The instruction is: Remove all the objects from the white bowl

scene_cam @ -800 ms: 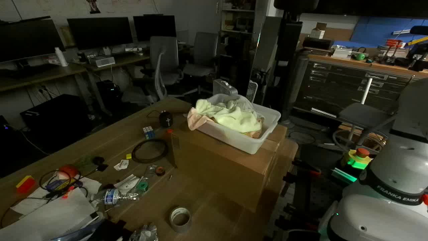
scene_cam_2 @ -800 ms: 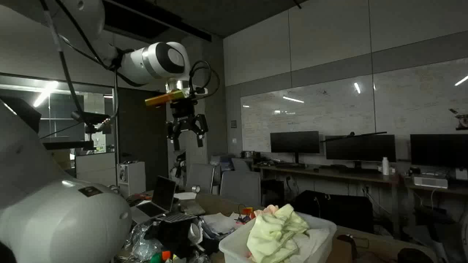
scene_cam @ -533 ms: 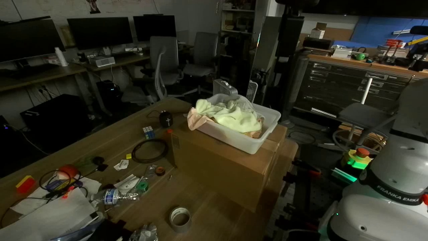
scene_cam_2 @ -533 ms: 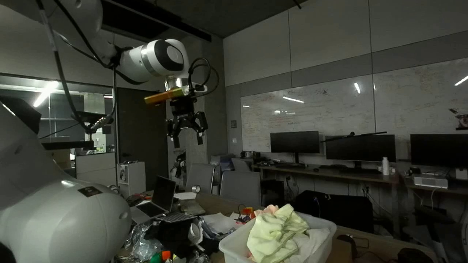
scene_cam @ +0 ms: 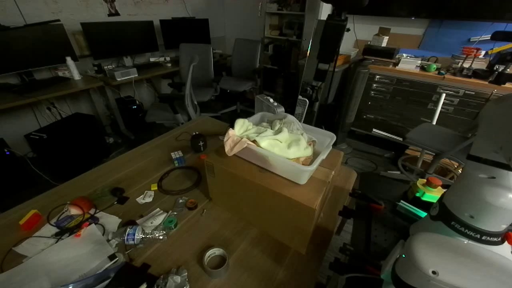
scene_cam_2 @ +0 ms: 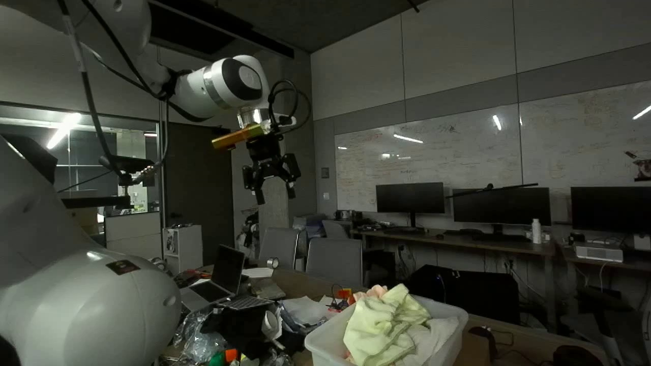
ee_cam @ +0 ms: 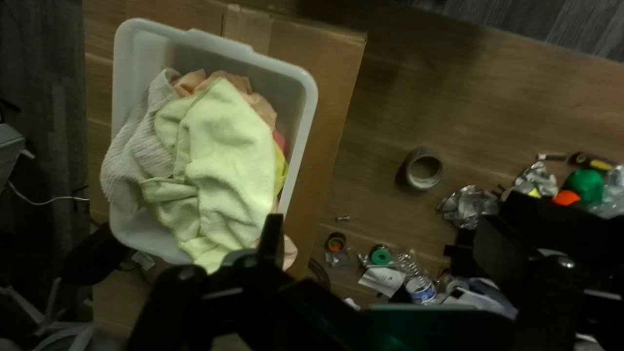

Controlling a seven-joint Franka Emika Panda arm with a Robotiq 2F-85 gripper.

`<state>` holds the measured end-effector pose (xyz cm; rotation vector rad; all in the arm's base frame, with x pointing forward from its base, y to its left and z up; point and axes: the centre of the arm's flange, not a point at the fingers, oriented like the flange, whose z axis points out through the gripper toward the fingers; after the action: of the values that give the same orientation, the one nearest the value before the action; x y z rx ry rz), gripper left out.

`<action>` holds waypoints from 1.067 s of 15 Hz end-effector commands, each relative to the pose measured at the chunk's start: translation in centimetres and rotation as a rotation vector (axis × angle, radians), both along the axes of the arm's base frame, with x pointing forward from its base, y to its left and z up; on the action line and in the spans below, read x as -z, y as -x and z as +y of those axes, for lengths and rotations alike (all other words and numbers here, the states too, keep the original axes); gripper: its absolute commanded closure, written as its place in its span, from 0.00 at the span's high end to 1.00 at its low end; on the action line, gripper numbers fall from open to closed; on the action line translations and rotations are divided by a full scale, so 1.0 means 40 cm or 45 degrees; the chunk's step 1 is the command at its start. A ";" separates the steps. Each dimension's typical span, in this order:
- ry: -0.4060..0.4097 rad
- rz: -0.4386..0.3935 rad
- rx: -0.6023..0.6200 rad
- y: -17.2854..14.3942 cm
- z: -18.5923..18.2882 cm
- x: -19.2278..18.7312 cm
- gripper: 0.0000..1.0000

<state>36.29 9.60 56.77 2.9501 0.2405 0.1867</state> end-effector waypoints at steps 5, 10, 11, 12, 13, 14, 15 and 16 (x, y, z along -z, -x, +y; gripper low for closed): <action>0.019 -0.097 0.191 -0.242 -0.144 0.080 1.00; 0.001 0.111 0.141 -0.348 -0.223 0.255 1.00; -0.010 0.152 0.129 -0.362 -0.242 0.286 1.00; -0.014 0.189 0.121 -0.370 -0.260 0.314 1.00; -0.015 0.214 0.109 -0.380 -0.279 0.337 1.00; -0.018 0.241 0.111 -0.383 -0.296 0.357 1.00; -0.016 0.260 0.107 -0.391 -0.314 0.377 1.00; -0.018 0.273 0.090 -0.392 -0.327 0.391 1.00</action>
<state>50.21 -1.87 41.68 2.9793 0.1082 -0.1095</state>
